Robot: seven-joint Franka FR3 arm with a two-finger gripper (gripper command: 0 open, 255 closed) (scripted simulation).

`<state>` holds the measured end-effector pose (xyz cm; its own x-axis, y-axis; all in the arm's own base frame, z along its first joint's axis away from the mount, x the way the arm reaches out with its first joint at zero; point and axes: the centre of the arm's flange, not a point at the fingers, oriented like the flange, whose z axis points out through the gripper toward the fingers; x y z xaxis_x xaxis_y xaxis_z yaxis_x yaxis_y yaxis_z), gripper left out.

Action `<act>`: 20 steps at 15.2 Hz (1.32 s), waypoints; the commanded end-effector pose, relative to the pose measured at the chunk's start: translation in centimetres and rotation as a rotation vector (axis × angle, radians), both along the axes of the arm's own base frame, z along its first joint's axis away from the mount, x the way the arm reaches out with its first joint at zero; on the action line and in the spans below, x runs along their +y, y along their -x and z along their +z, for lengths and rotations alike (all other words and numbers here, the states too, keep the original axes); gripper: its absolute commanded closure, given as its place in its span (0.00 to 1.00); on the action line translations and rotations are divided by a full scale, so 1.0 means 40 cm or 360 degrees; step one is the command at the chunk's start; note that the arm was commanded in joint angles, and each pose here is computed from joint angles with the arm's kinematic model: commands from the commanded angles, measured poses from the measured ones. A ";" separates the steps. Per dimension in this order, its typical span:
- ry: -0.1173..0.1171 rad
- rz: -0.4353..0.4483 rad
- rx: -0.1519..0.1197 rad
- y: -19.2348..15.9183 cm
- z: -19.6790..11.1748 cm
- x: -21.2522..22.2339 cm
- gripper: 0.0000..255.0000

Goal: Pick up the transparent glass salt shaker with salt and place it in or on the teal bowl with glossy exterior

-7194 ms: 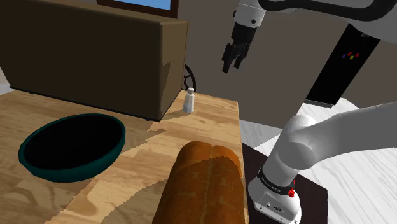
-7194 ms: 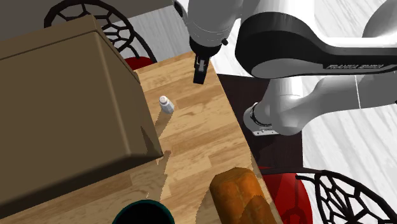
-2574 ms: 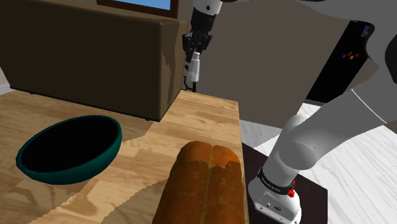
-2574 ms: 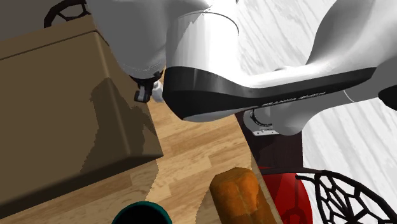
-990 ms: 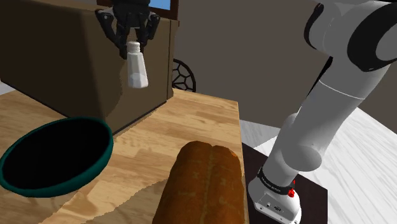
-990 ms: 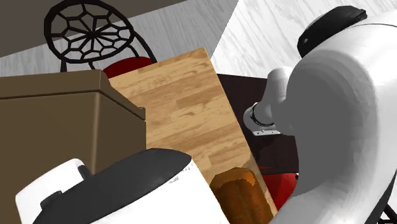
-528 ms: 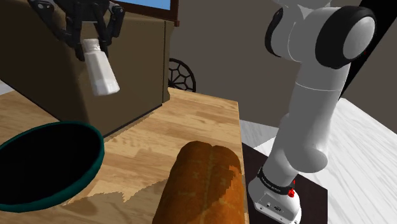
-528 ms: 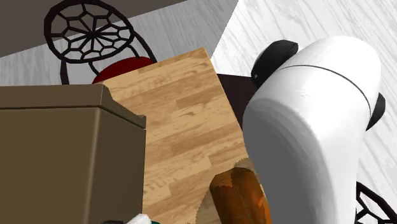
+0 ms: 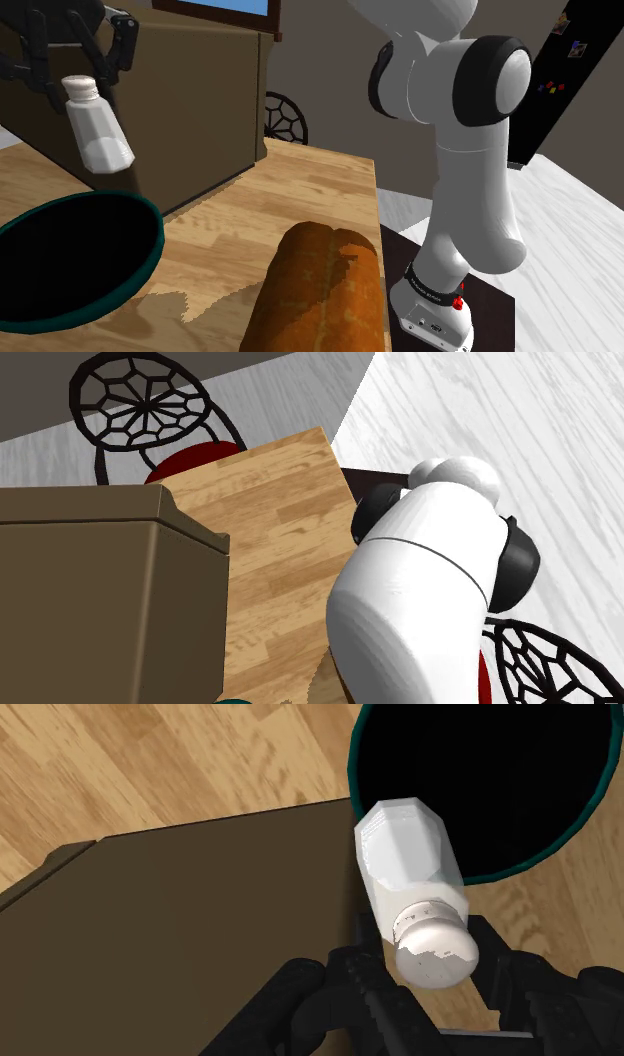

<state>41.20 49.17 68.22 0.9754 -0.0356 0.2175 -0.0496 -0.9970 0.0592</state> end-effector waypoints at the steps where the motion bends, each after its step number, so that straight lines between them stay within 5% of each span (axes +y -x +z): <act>1: -0.0001 -0.0002 -0.0001 0.003 -0.024 0.002 1.00; 15: -0.0001 -0.0002 -0.0001 0.003 -0.209 0.002 1.00; 20: -0.0001 -0.0002 -0.0001 0.003 -0.216 0.002 1.00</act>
